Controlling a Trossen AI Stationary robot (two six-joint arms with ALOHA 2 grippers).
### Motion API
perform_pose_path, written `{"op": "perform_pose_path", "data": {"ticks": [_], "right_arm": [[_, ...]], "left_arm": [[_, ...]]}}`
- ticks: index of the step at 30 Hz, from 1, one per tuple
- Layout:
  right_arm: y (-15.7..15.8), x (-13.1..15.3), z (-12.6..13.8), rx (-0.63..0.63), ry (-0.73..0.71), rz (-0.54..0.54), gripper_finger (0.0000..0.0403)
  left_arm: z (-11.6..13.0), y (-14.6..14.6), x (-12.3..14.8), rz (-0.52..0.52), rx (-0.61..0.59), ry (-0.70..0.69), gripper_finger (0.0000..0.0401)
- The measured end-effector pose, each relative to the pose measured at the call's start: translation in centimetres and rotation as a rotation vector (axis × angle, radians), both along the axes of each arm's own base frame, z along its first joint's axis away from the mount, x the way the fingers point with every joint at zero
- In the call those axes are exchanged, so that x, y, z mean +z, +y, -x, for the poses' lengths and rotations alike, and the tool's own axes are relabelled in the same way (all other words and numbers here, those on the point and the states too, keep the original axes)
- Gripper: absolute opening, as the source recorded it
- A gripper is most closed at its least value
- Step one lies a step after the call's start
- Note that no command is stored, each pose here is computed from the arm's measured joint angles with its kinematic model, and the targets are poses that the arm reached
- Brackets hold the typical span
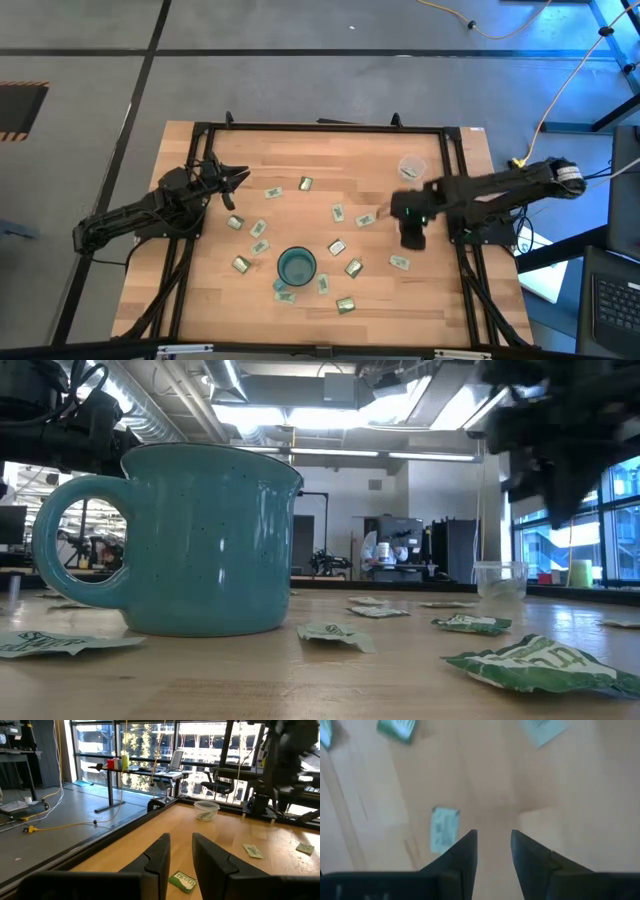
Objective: Pick and place items into bin
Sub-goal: Put the stevia packet into the transparent bin
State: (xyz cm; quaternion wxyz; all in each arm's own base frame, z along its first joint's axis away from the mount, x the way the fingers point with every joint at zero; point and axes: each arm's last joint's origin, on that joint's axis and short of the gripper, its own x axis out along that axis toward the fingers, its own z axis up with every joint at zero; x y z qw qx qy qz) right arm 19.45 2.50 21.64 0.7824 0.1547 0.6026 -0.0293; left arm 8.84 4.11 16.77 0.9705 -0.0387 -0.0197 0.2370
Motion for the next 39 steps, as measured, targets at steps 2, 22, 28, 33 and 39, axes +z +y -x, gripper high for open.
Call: {"op": "perform_pose_path", "data": {"ticks": [2, 22, 28, 33, 39], "right_arm": [[1.8, -0.7, 0.2, 0.000, 0.023, -0.006, 0.0122], [10.3, -7.9, -0.5, 0.000, 0.191, 0.178, 0.0122], [10.5, -8.8, -0.7, 0.003, 0.237, 0.176, 0.0117], [10.6, -8.9, -0.7, 0.006, 0.241, 0.170, 0.0079], [10.5, -8.3, -0.7, 0.013, 0.229, 0.168, 0.0033]], "left_arm": [[0.0, 0.0, 0.0, 0.000, 0.001, 0.000, 0.0075], [0.1, 0.1, 0.1, -0.003, 0.048, -0.008, 0.0075], [0.1, 0.1, 0.1, -0.002, 0.048, -0.008, 0.0075], [0.1, 0.1, 0.1, -0.003, 0.048, -0.008, 0.0074], [0.1, 0.1, 0.1, -0.002, 0.048, -0.007, 0.0074]]}}
